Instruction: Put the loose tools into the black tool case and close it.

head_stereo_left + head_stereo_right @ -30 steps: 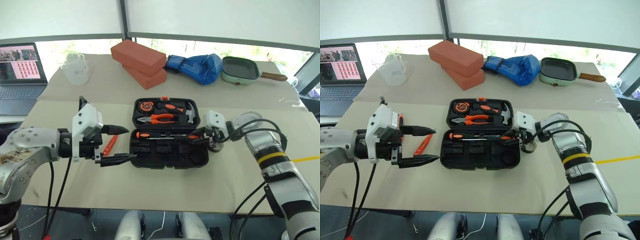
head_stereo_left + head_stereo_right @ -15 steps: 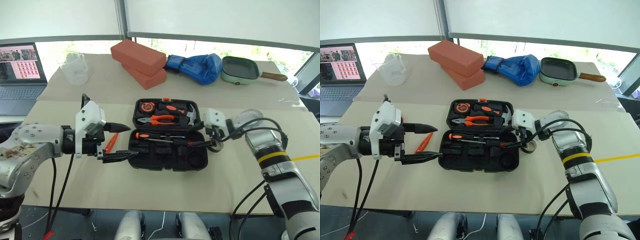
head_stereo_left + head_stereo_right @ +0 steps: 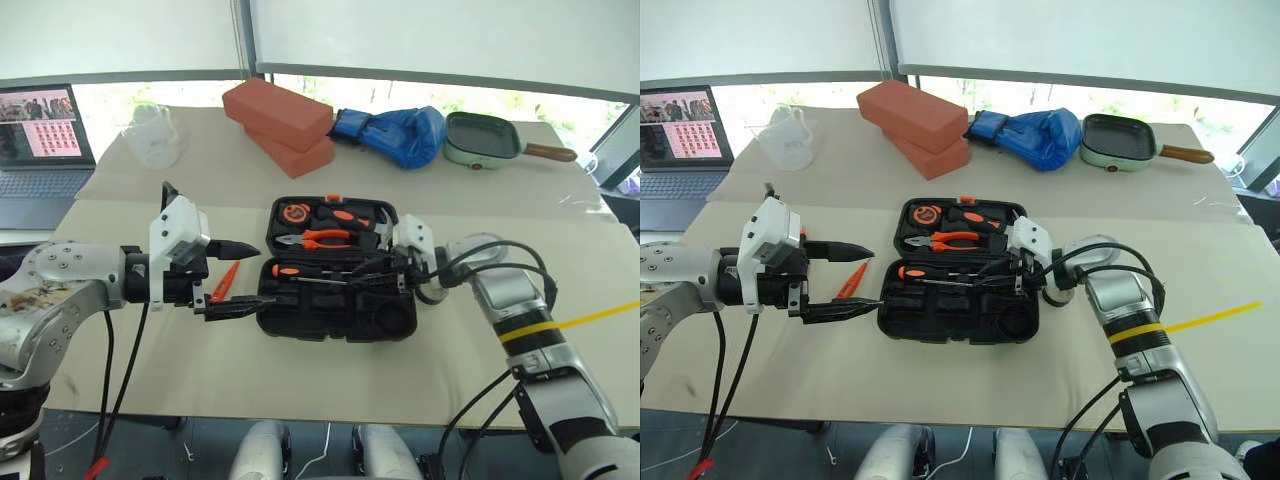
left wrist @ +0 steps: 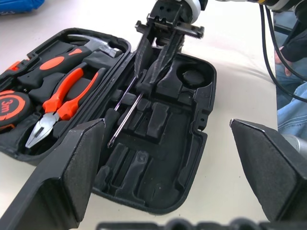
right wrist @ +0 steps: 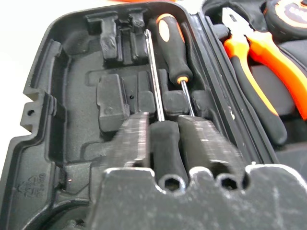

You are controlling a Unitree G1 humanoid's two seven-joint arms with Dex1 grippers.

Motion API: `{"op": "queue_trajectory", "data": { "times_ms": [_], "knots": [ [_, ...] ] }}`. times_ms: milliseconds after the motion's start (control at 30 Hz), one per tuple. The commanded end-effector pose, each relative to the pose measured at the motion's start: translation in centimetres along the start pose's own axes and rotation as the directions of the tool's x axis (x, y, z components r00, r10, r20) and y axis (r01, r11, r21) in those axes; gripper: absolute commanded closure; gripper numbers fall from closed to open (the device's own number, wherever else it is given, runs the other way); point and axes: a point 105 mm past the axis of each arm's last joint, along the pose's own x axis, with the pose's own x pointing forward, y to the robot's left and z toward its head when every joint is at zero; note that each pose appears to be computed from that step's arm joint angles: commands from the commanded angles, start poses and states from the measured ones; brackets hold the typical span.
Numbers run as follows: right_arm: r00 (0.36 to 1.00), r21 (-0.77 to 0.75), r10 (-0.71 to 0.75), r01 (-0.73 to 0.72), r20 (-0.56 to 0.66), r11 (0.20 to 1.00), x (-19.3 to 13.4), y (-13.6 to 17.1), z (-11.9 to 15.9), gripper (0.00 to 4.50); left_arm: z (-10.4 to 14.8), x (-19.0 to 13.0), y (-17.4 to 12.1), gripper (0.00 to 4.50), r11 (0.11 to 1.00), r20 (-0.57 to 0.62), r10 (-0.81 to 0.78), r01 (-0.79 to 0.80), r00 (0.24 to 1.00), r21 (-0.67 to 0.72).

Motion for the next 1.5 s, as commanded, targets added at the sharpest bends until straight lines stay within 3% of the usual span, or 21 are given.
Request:
{"op": "queue_trajectory", "data": {
  "times_ms": [33, 533, 633, 767, 833, 967, 1067, 1167, 1300, 1400, 1500],
  "knots": [
    [1.0, -0.038, -0.016, 0.015, -0.023, 0.999, 0.3, 0.3, -0.2, 4.48, 0.6, -0.1, 0.0, 0.0, 0.999, -0.003, -0.004, 0.004, 1.0, 0.041],
    [0.991, -0.131, 0.0, -0.018, -0.137, 0.991, 2.4, 1.8, -1.9, 4.48, 0.2, 0.2, 0.4, 0.0, 0.999, -0.009, 0.001, -0.001, 1.0, 0.045],
    [0.996, -0.126, -0.034, 0.024, -0.082, 0.992, 2.1, 1.0, -0.3, 4.48, 0.1, 0.2, 0.7, 0.0, 0.999, -0.007, 0.021, -0.02, 1.0, 0.043],
    [0.989, -0.062, -0.044, 0.054, 0.144, 0.997, -0.7, 0.3, 5.6, 4.48, -0.5, -0.4, 1.5, 0.0, 0.993, 0.005, 0.113, -0.113, 0.994, -0.011],
    [0.979, -0.03, -0.046, 0.053, 0.197, 0.998, -1.9, 0.4, 7.2, 4.48, -1.1, -1.0, 1.9, 0.0, 0.986, -0.004, 0.165, -0.165, 0.986, -0.033],
    [0.961, -0.022, 0.029, -0.023, 0.275, 0.999, -4.8, 2.2, 10.1, 3.36, -3.3, -3.7, 2.0, 0.0, 0.937, -0.057, 0.326, -0.331, 0.944, -0.114],
    [0.947, -0.059, 0.11, -0.097, 0.301, 0.994, -6.6, 4.4, 11.5, 2.53, -6.9, -8.5, 0.0, 0.0, 0.827, -0.149, 0.497, -0.518, 0.855, -0.219],
    [0.945, -0.055, 0.154, -0.144, 0.29, 0.988, -7.2, 5.8, 11.5, 1.46, -8.6, -11.6, -1.7, 0.0, 0.738, -0.215, 0.585, -0.623, 0.782, -0.257],
    [0.947, -0.055, 0.188, -0.18, 0.262, 0.982, -7.6, 7.1, 10.9, 0.05, -9.2, -13.4, -2.8, 0.0, 0.698, -0.265, 0.613, -0.667, 0.744, -0.26],
    [0.948, -0.046, 0.168, -0.161, 0.271, 0.986, -7.7, 7.2, 10.9, 0.05, -9.7, -13.6, -2.7, 0.0, 0.7, -0.302, 0.603, -0.671, 0.739, -0.246],
    [0.95, -0.052, 0.139, -0.13, 0.28, 0.99, -7.7, 7.1, 11.1, 0.05, -8.6, -11.8, -1.5, 0.0, 0.749, -0.281, 0.557, -0.619, 0.781, -0.236]
  ]
}}
